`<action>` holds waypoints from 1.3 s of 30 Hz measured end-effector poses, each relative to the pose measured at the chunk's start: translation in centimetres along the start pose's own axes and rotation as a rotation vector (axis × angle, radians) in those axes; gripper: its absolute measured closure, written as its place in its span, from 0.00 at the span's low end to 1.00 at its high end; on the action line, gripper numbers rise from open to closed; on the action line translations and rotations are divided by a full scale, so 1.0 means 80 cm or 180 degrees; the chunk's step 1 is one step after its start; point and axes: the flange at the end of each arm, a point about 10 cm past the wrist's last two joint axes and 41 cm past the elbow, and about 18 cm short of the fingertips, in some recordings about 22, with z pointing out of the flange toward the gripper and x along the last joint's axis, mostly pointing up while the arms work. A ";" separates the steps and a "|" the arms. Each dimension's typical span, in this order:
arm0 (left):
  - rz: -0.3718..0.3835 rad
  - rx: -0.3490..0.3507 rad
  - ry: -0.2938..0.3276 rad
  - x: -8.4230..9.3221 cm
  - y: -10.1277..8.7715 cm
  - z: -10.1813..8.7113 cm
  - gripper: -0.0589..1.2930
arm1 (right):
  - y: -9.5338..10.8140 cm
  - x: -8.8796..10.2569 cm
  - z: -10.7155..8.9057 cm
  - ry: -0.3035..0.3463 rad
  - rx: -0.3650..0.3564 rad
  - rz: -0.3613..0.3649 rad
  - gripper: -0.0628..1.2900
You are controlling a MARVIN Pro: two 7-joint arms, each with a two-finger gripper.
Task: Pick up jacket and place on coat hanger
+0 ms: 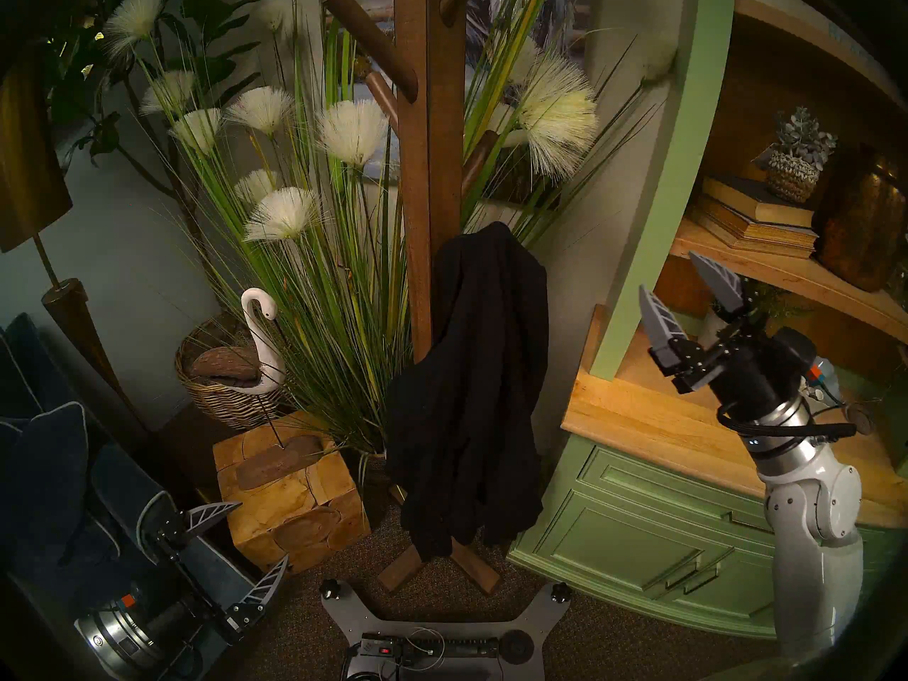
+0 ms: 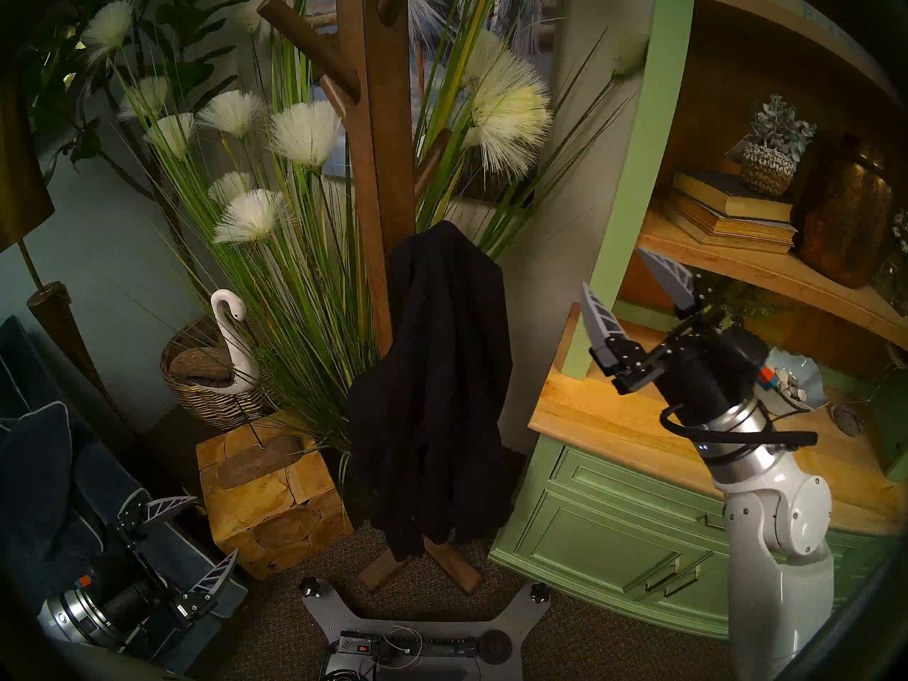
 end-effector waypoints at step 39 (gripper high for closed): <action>-0.0005 -0.0005 -0.0002 0.000 0.000 -0.001 0.02 | 0.018 -0.024 -0.072 -0.0072 -0.0985 0.0869 0.05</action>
